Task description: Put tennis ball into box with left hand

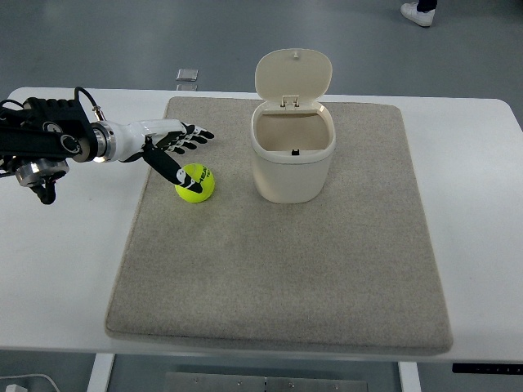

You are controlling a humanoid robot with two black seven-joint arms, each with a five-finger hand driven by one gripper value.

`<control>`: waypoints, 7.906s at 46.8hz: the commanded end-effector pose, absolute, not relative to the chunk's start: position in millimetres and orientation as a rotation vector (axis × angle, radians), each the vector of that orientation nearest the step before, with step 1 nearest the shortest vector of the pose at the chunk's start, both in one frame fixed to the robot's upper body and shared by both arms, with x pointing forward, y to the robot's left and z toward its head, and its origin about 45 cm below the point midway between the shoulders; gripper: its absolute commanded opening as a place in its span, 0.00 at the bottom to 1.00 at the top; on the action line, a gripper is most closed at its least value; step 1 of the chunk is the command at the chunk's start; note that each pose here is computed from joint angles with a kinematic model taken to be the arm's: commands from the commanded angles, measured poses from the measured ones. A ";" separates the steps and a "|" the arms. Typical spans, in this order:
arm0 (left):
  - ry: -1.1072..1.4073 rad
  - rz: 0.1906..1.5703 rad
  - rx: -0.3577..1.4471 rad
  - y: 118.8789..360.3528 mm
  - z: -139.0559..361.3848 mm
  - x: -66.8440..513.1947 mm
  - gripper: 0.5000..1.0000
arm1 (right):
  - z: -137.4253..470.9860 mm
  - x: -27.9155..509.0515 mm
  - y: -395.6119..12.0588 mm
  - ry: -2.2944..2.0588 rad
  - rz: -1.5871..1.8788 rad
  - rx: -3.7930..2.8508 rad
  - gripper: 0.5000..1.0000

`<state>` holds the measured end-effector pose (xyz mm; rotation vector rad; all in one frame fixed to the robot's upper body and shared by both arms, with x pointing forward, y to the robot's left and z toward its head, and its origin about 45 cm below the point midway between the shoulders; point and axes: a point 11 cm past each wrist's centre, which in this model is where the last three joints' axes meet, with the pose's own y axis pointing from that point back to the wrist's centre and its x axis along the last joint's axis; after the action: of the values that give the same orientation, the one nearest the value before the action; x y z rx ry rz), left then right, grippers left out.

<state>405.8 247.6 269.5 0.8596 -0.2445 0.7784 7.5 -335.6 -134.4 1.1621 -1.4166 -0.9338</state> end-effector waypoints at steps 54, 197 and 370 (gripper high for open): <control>-0.420 0.682 0.975 249.9 251.1 412.6 0.97 | -134.3 7.6 -335.6 -1.417 -0.934 1.162 0.88; -0.340 0.981 0.744 246.3 305.2 464.1 0.00 | -134.3 7.6 -335.6 -1.417 -0.934 1.162 0.88; 0.156 1.336 -0.321 243.6 368.3 530.6 0.00 | -134.3 7.6 -335.6 -1.417 -0.934 1.162 0.88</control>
<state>527.7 230.8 374.6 -0.2844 0.1090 1.2924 7.7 -335.7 -134.3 1.1622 -1.4168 -0.9334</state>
